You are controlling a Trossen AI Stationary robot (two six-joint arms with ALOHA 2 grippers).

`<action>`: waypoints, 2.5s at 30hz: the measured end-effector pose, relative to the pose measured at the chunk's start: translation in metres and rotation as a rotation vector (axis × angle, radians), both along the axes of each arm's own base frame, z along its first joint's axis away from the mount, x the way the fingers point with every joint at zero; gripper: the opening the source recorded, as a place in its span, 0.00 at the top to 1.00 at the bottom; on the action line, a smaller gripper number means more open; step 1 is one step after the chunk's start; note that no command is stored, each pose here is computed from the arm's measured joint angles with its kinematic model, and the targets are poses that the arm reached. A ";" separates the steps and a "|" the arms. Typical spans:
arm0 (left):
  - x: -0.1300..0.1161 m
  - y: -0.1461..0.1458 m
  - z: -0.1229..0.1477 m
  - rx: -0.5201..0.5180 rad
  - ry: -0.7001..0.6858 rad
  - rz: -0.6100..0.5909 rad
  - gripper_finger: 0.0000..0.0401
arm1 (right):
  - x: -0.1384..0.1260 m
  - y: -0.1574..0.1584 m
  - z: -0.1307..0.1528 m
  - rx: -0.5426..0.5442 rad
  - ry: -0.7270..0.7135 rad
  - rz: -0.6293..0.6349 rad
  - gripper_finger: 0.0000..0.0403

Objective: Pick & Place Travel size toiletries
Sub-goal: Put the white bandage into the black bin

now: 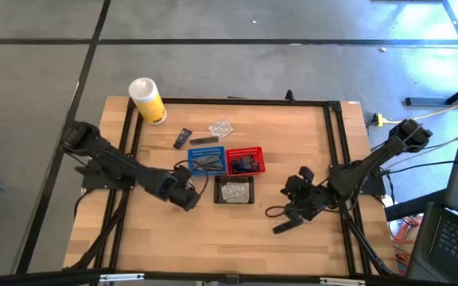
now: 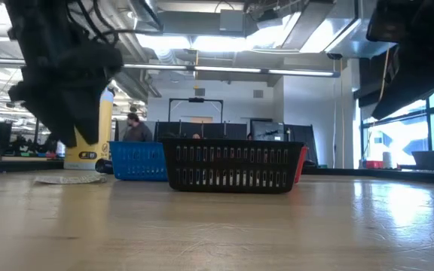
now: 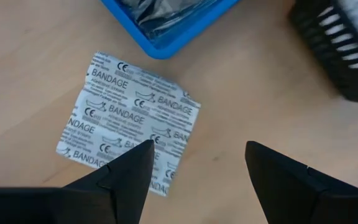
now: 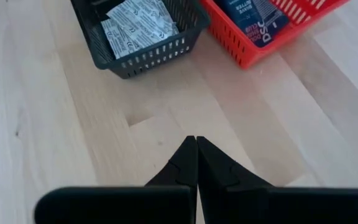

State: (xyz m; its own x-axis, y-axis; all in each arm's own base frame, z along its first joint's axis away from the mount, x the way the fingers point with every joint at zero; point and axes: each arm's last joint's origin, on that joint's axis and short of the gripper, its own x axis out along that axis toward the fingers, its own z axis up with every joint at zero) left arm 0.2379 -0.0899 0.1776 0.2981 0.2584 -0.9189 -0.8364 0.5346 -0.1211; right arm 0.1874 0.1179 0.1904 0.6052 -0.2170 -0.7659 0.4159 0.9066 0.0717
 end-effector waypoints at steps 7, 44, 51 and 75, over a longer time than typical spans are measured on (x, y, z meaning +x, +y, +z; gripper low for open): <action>0.013 0.002 -0.020 0.003 0.028 0.008 0.43 | 0.001 0.001 0.001 -0.013 -0.010 0.016 1.00; 0.025 0.019 -0.049 0.014 0.131 0.098 0.65 | 0.002 0.001 0.002 -0.012 -0.020 0.024 1.00; 0.024 0.019 -0.050 0.003 0.141 0.097 0.74 | 0.002 0.001 0.002 -0.012 -0.020 0.023 1.00; 0.002 0.014 -0.030 -0.042 0.239 0.078 0.99 | 0.002 0.001 0.002 -0.010 -0.021 0.021 0.99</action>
